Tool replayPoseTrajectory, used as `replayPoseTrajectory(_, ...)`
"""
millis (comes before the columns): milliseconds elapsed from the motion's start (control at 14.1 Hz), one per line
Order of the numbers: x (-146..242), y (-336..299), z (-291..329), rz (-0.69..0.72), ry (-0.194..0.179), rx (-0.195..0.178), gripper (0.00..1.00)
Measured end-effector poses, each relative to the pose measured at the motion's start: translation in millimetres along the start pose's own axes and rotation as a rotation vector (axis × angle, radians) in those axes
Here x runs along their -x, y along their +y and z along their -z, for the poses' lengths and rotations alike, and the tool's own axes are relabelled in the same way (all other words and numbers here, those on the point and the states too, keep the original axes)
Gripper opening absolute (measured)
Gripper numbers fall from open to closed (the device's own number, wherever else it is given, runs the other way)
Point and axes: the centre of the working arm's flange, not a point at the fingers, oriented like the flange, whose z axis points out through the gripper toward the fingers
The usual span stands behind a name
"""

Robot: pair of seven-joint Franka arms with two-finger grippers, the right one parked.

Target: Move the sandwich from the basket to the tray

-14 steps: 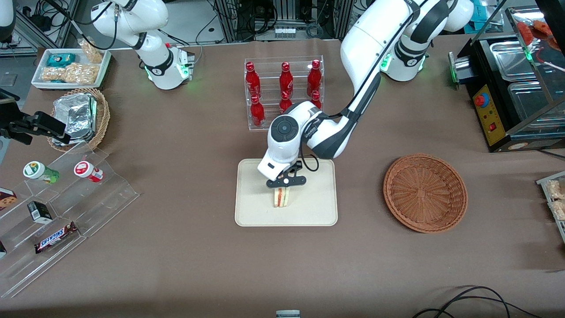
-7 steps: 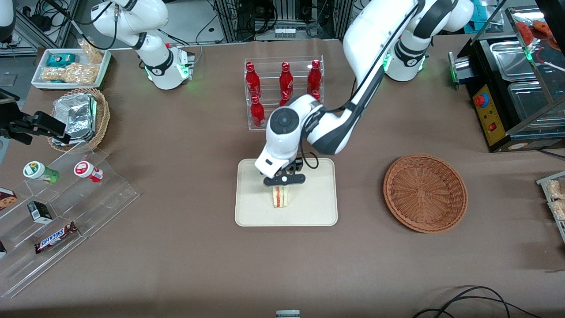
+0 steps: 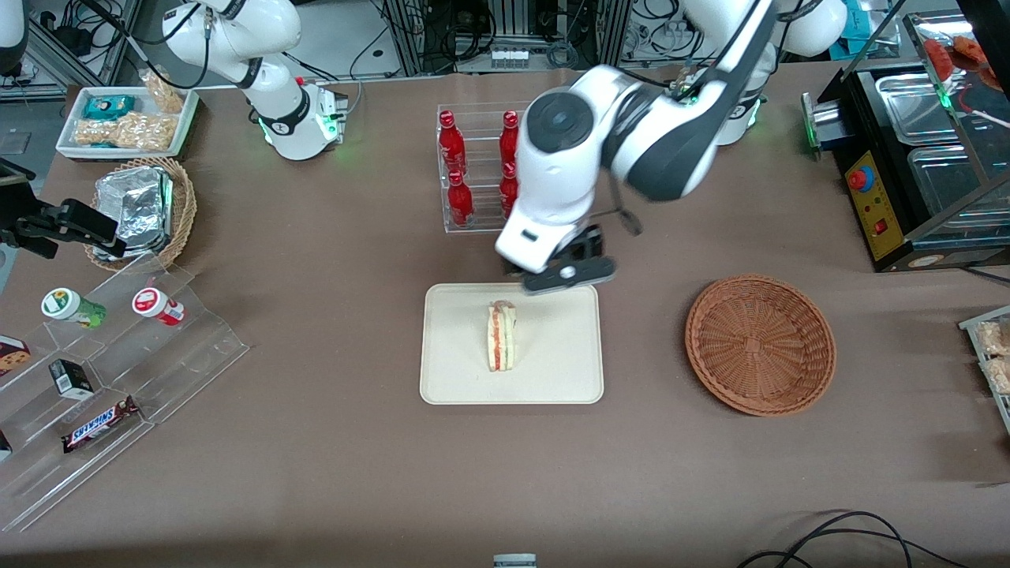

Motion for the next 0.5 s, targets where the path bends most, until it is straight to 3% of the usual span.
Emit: replayPoseTrajectory(496, -59, -101, -8, 0.126, -0.076, -0.092, 1.0)
